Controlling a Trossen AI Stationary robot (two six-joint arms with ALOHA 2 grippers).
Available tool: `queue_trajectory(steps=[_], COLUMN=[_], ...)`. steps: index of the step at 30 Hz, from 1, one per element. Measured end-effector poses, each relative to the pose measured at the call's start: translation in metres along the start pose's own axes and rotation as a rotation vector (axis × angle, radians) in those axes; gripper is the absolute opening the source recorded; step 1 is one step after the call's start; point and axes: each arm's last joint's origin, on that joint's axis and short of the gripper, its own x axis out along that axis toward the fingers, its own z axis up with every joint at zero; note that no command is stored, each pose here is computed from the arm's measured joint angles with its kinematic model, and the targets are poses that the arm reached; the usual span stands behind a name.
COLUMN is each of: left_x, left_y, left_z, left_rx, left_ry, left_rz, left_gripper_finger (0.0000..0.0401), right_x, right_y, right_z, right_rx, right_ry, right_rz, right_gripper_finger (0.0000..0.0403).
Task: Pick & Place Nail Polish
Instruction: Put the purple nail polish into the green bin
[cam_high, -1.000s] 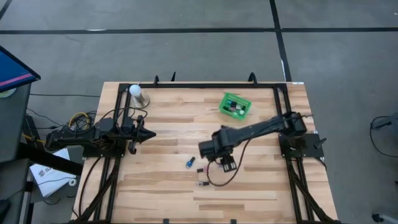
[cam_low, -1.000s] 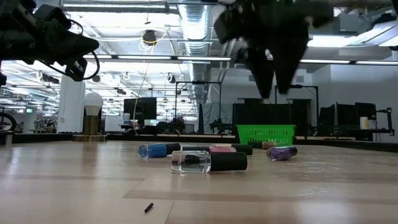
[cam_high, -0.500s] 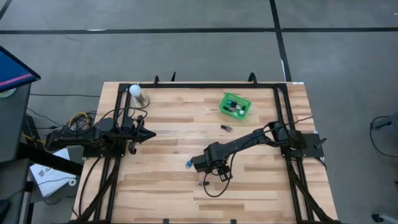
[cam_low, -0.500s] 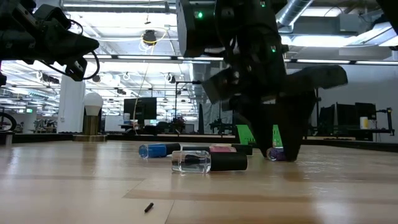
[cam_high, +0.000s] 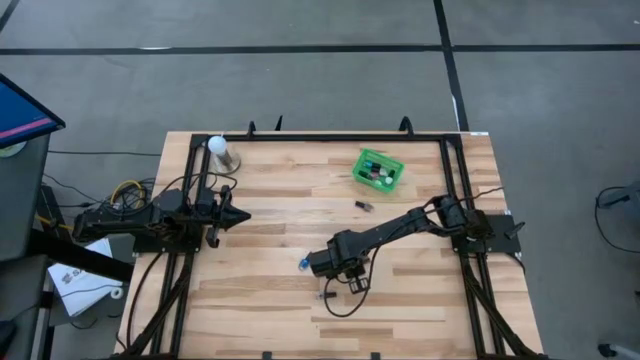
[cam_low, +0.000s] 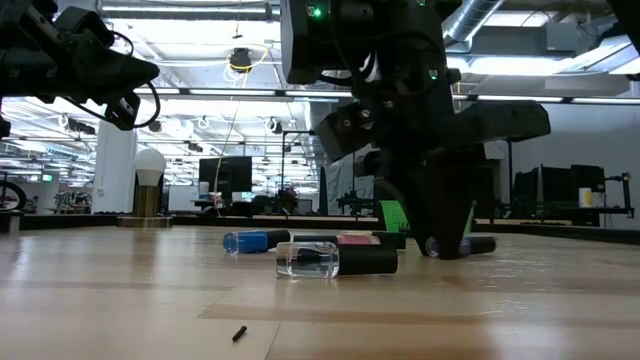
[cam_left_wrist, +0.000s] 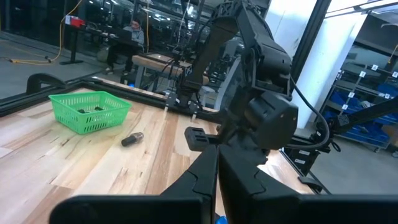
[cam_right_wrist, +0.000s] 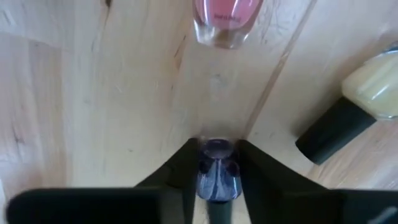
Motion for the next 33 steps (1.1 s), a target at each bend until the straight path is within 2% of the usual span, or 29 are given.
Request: queue_trajectory(steps=[3,14,20,28,31,33], left_x=[0.0,0.0,0.0,0.0,0.0,0.0], left_y=[0.0,0.0,0.0,0.0,0.0,0.0], left_z=[0.0,0.0,0.0,0.0,0.0,0.0], left_rx=[0.0,0.0,0.0,0.0,0.0,0.0], left_ry=[0.0,-0.001,-0.001,-0.001,-0.001,-0.001], left_rz=[0.0,0.0,0.0,0.0,0.0,0.0], left_gripper_finger=[0.0008,0.0008,0.0008,0.0008,0.0008,0.0008], right_x=[0.0,-0.003,-0.01,-0.068,-0.091,-0.097], right_y=[0.0,0.001,-0.004,-0.006,0.001,0.009], right_z=[0.001,0.001,-0.001,-0.018,-0.029,-0.036], right_rx=[0.016,0.079,0.178,0.286,0.27,0.232], right_ry=[-0.009,-0.028,-0.05,-0.201,-0.265,-0.276], right_rz=[0.0,0.023,0.03,0.042,0.044,0.036], right_gripper_finger=[0.0066,0.0044,0.0035,0.01,0.0141,0.0172])
